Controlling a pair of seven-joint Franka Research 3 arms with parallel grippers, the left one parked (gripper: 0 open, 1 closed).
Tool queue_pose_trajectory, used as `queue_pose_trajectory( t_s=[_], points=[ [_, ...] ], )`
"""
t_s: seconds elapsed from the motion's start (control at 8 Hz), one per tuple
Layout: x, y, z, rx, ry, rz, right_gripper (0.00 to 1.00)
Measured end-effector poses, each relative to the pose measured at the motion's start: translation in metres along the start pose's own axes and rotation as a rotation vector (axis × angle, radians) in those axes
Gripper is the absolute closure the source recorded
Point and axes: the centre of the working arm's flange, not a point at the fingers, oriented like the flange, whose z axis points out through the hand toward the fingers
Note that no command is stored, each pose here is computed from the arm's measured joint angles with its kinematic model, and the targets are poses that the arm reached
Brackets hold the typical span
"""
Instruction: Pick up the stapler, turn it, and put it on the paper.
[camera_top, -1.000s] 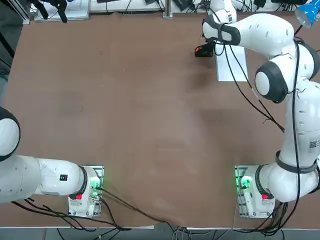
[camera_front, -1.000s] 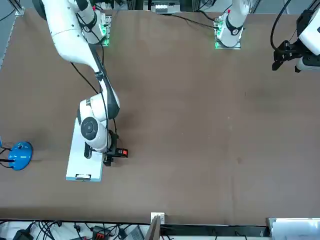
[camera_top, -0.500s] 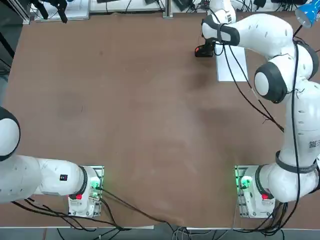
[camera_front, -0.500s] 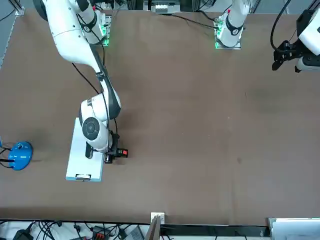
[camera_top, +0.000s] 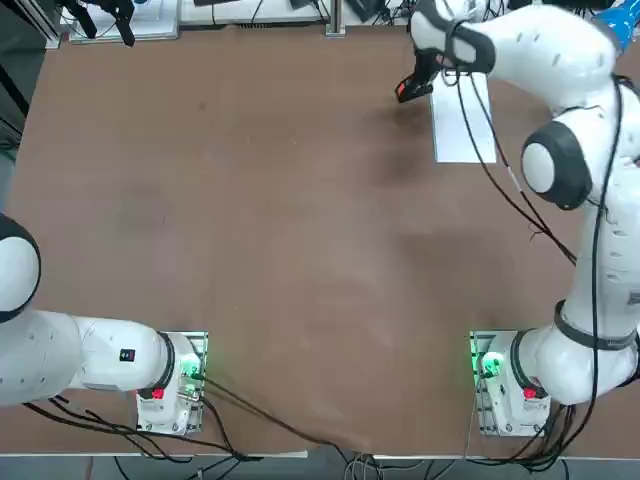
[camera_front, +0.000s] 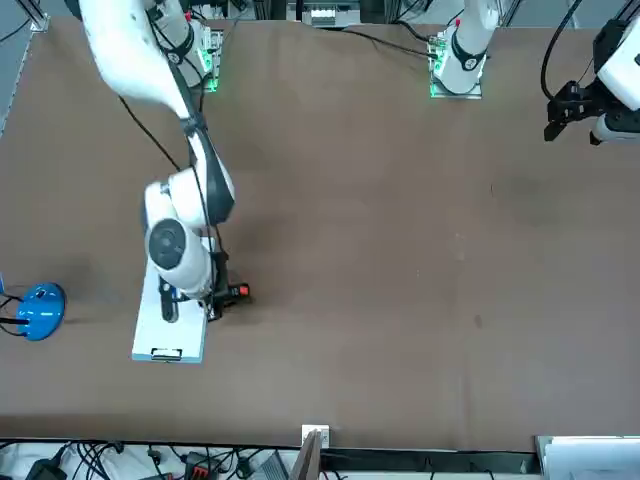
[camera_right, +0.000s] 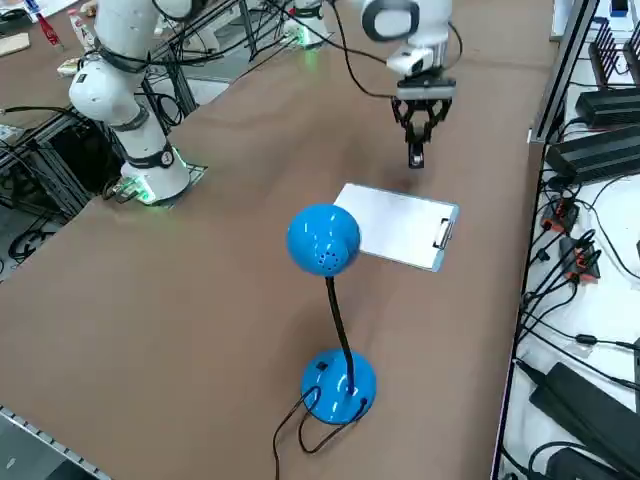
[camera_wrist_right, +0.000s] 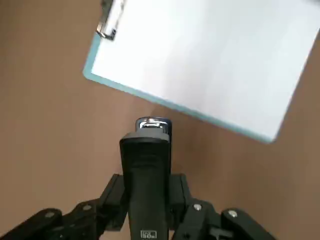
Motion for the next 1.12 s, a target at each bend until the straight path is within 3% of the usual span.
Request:
queue_pose_trajectory(
  t_s=[0.25, 0.62, 0.88, 1.12],
  points=[
    [0.023, 0.017, -0.023, -0.039, -0.009, -0.255, 0.59],
    [0.077, 0.060, -0.020, -0.087, -0.048, -0.671, 0.59],
    [0.108, 0.076, -0.008, -0.022, -0.092, -0.905, 0.59],
    [0.131, 0.088, 0.019, 0.034, -0.088, -1.069, 0.59]
  ],
)
